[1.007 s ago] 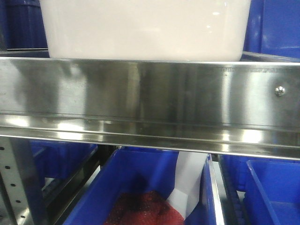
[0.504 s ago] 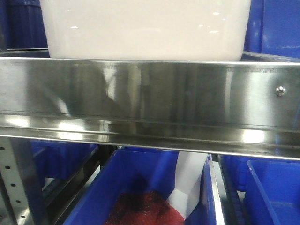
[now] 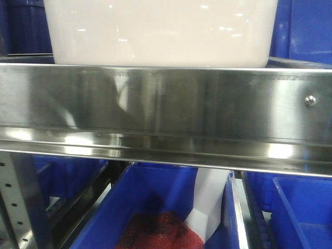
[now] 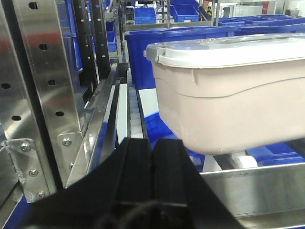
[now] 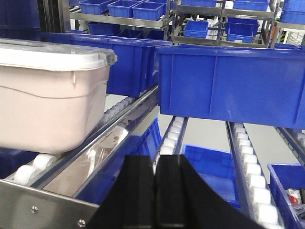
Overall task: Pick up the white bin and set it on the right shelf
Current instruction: 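Open both grippers and release the bin on the shelf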
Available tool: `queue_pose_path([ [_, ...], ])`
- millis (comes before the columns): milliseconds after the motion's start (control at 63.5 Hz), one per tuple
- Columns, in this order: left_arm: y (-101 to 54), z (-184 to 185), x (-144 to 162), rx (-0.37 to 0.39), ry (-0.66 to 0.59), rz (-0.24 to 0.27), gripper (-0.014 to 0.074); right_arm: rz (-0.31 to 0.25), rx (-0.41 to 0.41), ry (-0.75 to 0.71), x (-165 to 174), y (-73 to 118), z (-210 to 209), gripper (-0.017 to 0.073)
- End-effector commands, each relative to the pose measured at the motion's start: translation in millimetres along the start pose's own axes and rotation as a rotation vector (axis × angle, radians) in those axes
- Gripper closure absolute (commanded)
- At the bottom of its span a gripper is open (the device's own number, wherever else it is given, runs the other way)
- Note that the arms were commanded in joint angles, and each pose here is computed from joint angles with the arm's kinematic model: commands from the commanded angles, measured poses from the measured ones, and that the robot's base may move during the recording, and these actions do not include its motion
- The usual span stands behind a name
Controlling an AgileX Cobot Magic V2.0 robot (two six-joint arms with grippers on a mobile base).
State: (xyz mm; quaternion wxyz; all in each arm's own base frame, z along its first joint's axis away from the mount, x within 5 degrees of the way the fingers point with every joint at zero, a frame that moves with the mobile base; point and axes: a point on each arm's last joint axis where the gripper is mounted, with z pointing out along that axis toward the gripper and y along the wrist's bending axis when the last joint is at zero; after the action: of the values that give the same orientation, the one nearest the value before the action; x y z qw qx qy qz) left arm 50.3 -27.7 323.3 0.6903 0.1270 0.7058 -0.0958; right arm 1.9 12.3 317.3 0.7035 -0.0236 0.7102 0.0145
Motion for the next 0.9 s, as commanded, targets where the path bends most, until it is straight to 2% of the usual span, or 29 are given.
queue_pose_path([
  [0,3.5,-1.1,-13.4,-0.034,-0.083,-0.021,0.0712,0.002,0.02,-0.096,-13.8,-1.6,-0.9,0.0491],
  [142,4.9,0.5,-9.4,-0.047,-0.077,-0.017,0.0712,0.002,0.02,-0.096,-13.8,-1.6,-0.9,0.0491],
  [205,6.9,0.9,-6.2,-0.068,-0.057,0.005,0.0712,0.002,0.02,-0.096,-13.8,-1.6,-0.9,0.0491],
  [283,11.1,-1.9,-0.2,-0.125,-0.03,-0.054,0.0712,0.002,0.02,-0.096,-13.8,-1.6,-0.9,0.0491],
  [299,13.1,-2.6,3.0,-0.149,-0.017,-0.053,0.0712,0.002,0.02,-0.096,-13.8,-1.6,-0.9,0.0491],
  [315,14.0,-2.9,5.7,-0.161,-0.012,-0.081,0.0712,0.002,0.02,-0.096,-13.8,-1.6,-0.9,0.0491],
  [378,16.5,-6.0,13.9,-0.201,-0.003,-0.077,0.0712,0.002,0.02,-0.096,-13.8,-1.6,-0.9,0.0491],
  [472,17.4,-10.1,32.2,-0.234,-0.013,-0.056,0.0712,0.002,0.02,-0.096,-13.8,-1.6,-0.9,0.0491],
  [693,18.5,-7.2,91.2,-0.267,-0.085,-0.053,0.0712,0.002,0.02,-0.096,-13.8,-1.6,-0.9,0.0491],
  [834,23.2,0.8,122.7,-0.305,-0.142,-0.09,0.0712,0.002,0.019,-0.094,-13.7,-1.7,-0.7,0.0491],
  [881,22.0,1.1,124.3,-0.293,-0.098,-0.1,0.0712,0.002,0.019,-0.094,-13.7,-1.6,-0.7,0.0491],
])
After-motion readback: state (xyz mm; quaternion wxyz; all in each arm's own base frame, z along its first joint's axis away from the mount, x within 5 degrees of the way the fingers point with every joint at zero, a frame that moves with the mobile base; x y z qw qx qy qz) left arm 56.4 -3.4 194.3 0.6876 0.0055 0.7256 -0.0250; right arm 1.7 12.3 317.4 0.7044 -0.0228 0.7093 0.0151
